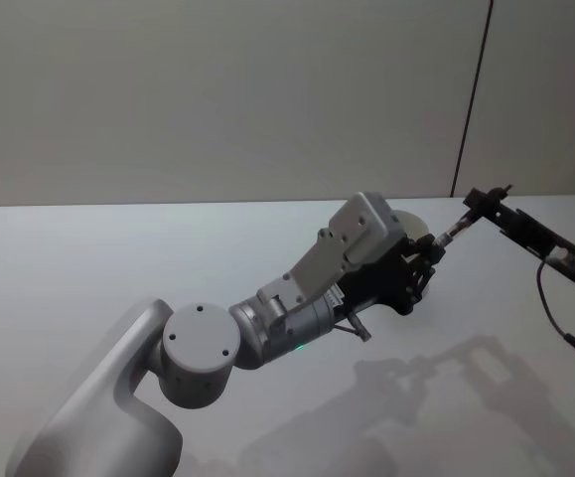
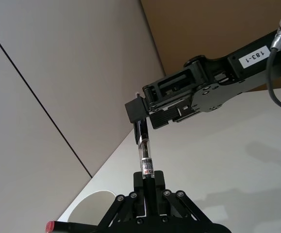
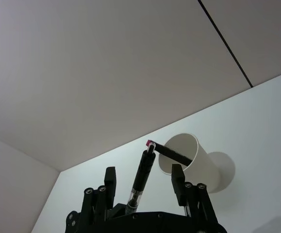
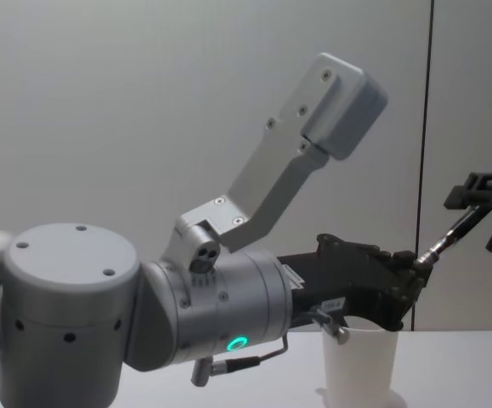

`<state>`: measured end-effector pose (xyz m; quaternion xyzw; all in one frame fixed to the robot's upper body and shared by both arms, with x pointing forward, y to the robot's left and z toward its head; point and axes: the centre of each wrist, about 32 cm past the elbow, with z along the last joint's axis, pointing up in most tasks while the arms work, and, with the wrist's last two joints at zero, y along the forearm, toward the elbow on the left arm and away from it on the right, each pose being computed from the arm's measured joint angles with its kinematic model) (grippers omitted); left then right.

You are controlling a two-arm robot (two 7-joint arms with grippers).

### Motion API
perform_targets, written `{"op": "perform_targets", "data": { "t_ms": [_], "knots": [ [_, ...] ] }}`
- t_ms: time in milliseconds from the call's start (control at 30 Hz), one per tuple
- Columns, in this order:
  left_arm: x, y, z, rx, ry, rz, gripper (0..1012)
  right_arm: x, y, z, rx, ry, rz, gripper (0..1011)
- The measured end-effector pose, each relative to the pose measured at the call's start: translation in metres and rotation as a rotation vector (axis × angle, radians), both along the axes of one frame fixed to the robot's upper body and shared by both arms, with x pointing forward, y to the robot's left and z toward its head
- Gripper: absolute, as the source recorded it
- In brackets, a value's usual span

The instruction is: Place the pen into the pen holder.

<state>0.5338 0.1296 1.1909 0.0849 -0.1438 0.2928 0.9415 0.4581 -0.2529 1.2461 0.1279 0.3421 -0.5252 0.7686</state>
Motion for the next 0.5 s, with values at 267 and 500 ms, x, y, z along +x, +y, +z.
{"op": "perform_targets", "data": {
  "t_ms": [267, 500],
  "knots": [
    [0.0, 0.0, 0.0, 0.0, 0.0, 0.0, 136, 0.0047, 0.002, -0.0008, 0.009, 0.004, -0.016, 511],
    [0.0, 0.0, 0.0, 0.0, 0.0, 0.0, 136, 0.0084, 0.0035, -0.0016, 0.023, 0.002, -0.031, 274]
  ]
}}
